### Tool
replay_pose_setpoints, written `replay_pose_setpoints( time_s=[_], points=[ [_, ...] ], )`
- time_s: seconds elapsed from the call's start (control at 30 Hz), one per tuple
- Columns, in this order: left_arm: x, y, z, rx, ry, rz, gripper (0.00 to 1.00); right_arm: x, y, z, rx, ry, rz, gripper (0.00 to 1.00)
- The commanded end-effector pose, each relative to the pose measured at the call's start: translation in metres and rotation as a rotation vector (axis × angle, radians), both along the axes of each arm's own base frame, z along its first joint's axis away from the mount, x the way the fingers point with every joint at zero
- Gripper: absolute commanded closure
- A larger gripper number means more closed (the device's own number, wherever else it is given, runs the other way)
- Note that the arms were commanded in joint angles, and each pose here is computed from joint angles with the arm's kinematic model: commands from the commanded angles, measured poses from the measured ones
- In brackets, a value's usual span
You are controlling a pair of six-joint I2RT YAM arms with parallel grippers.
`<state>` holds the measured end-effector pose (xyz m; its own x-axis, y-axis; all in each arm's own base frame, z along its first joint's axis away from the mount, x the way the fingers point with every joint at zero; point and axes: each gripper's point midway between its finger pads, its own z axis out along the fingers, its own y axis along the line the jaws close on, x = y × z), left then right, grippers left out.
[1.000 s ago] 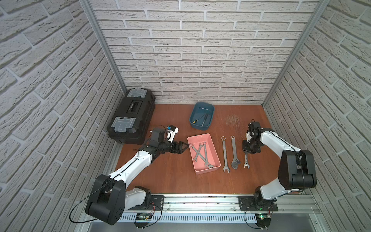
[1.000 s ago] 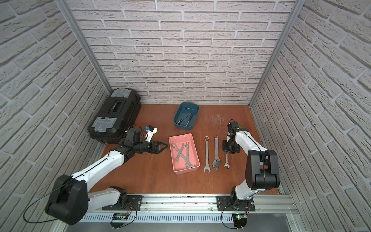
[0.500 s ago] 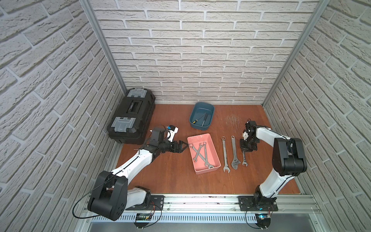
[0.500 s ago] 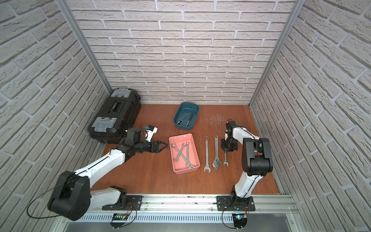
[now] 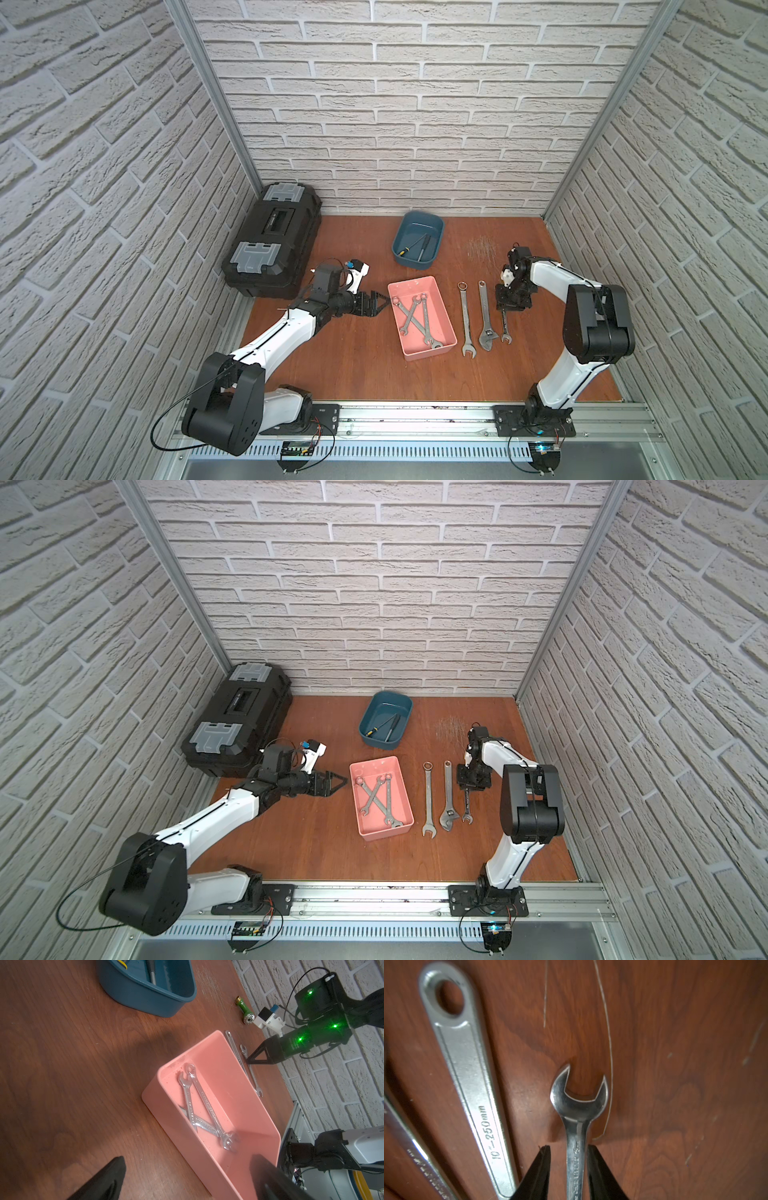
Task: Take out the wrench from the storage box
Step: Place the wrench at the center of the board, then pick up the wrench from the storage box.
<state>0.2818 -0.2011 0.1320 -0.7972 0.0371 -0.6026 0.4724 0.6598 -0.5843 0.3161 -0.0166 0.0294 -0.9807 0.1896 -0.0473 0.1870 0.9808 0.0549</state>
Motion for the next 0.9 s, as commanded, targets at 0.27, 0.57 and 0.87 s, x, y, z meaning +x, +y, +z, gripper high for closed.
replay_pose_setpoints(
  time_s=[0.27, 0.57, 0.87],
  points=[
    [0.008, 0.0, 0.034, 0.013, -0.073, 0.001, 0.02, 0.008, 0.058, 0.096, 0.08, -0.202, 0.091, 0.56],
    [0.001, -0.001, 0.046, 0.038, -0.087, 0.019, 0.02, -0.022, 0.136, 0.148, 0.207, -0.292, 0.206, 0.43],
    [-0.005, -0.008, 0.046, 0.057, -0.099, 0.019, 0.02, -0.057, 0.192, 0.144, 0.279, -0.295, 0.248, 0.33]
  ],
)
